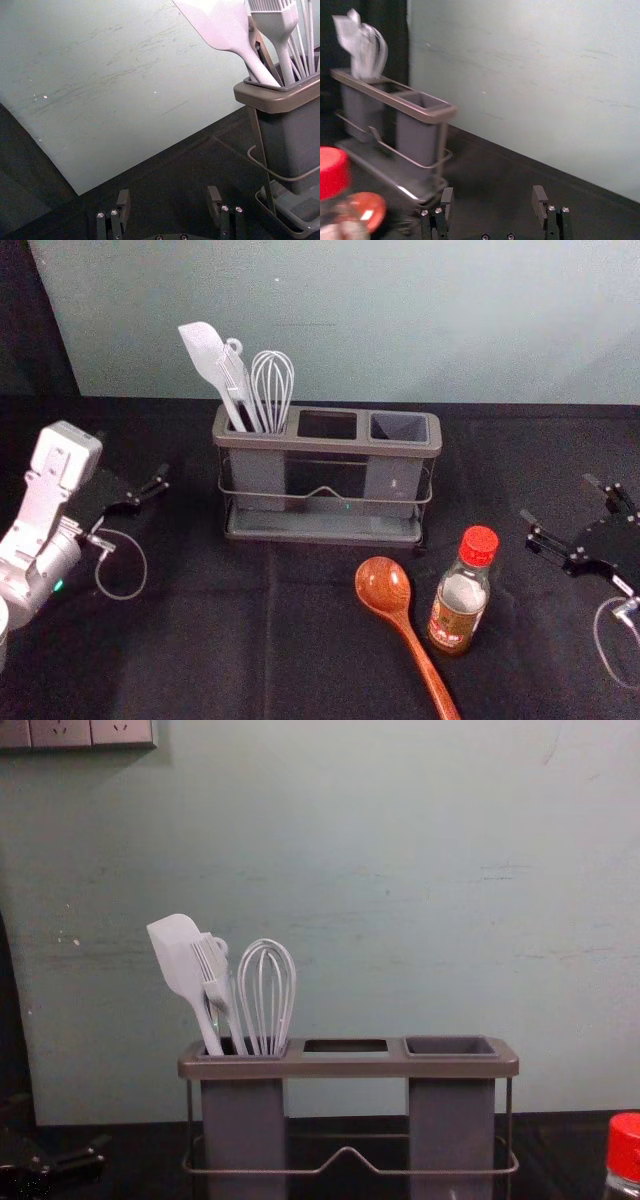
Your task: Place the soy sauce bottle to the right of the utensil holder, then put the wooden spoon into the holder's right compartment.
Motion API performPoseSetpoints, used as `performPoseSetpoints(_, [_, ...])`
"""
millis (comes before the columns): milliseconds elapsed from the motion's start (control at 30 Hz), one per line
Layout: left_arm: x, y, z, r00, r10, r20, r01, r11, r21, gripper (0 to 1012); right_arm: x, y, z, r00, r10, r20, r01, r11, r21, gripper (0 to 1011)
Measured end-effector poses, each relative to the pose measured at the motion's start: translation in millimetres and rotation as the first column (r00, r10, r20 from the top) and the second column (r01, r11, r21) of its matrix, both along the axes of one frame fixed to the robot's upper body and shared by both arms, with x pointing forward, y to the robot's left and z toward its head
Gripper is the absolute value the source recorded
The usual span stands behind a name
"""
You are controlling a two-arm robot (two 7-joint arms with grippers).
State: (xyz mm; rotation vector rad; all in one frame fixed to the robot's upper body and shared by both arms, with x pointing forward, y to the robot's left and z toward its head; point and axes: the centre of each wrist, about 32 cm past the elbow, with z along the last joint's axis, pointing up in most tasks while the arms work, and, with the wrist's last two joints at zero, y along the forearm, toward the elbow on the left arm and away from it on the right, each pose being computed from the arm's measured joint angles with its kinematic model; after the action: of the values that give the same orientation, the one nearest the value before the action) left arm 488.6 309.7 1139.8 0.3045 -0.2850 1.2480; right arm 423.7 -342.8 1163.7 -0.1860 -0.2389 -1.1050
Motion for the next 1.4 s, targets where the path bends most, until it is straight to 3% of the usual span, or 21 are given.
performPoseSetpoints(100, [0.0,0.0,0.0,1.0000,0.000,0.000,0.000,1.0000,0.000,1005,-13.6,-7.0,5.2,0.998,0.061,-0.024,-0.059,0.995,0.076,1003])
performPoseSetpoints(267, [0.0,0.0,0.0,1.0000,0.000,0.000,0.000,1.0000,0.000,1005,-22.5,-11.3,9.2,0.995,0.097,-0.017,-0.094,0.984,0.148,1003])
performPoseSetpoints(533, [0.0,0.0,0.0,1.0000,0.000,0.000,0.000,1.0000,0.000,1005,-25.7,-7.8,16.6,0.990,0.137,0.041,-0.143,0.957,0.252,1003])
performPoseSetpoints(633, [0.0,0.0,0.0,1.0000,0.000,0.000,0.000,1.0000,0.000,1005,-25.3,-1.9,20.6,0.982,0.176,0.061,-0.186,0.938,0.292,1002])
performPoseSetpoints(933, [0.0,0.0,0.0,1.0000,0.000,0.000,0.000,1.0000,0.000,1005,-30.2,12.8,25.4,0.963,0.261,0.061,-0.266,0.904,0.333,1002])
performPoseSetpoints(1400, [0.0,0.0,0.0,1.0000,0.000,0.000,0.000,1.0000,0.000,1005,-37.5,24.1,17.6,0.945,0.326,0.028,-0.315,0.882,0.350,1002])
